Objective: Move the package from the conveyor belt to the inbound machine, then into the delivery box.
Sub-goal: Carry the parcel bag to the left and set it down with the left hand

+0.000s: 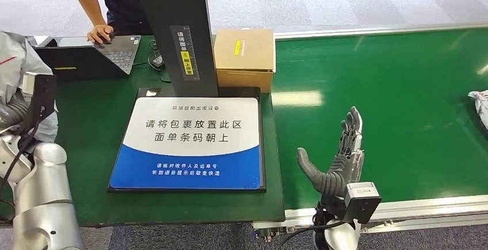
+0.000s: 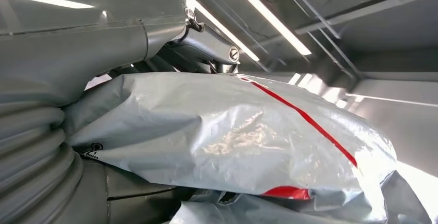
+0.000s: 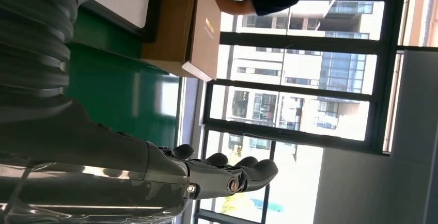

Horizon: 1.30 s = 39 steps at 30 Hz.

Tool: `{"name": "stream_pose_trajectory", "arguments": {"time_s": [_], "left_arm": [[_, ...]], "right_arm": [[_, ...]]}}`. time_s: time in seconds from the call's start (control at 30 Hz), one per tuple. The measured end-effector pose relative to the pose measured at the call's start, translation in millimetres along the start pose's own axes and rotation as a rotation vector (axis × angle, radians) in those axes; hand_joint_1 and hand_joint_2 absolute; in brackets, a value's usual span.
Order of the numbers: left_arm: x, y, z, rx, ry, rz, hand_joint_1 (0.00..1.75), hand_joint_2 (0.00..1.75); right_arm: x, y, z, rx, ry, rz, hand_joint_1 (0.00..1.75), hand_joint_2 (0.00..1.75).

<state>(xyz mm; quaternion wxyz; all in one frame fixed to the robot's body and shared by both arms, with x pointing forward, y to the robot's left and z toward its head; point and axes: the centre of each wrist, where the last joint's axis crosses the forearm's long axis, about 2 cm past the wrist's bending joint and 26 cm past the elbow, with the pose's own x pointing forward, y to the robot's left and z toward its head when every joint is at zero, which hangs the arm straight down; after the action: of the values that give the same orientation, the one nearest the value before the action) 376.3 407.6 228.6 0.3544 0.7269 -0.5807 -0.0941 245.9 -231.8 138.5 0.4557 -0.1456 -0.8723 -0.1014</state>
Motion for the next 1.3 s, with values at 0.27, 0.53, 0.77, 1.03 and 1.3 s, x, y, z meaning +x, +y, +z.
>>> {"name": "stream_pose_trajectory", "arguments": {"time_s": [0.27,0.53,0.77,1.03,1.3], "left_arm": [[-33.7,-14.3,-46.4,-0.051,0.111,-0.093,0.0,1.75],[-41.4,-22.0,-73.5,-0.098,0.174,-0.075,0.0,1.75],[-30.2,-28.9,-80.6,-0.138,0.177,-0.038,0.0,1.75],[-17.9,-32.6,-79.7,-0.149,0.127,0.039,0.0,1.75],[2.6,-33.8,-85.9,-0.212,0.183,0.244,0.0,1.75]], "right_arm": [[0.3,7.6,-1.0,0.005,0.001,-0.012,0.0,1.75],[-0.8,9.6,2.0,-0.003,0.007,-0.012,0.0,1.75],[-0.2,7.8,5.5,-0.014,0.013,-0.007,0.0,1.75],[0.1,7.7,5.6,-0.017,0.012,-0.005,0.0,1.75],[1.0,9.9,6.1,-0.01,0.015,-0.011,0.0,1.75]]}}
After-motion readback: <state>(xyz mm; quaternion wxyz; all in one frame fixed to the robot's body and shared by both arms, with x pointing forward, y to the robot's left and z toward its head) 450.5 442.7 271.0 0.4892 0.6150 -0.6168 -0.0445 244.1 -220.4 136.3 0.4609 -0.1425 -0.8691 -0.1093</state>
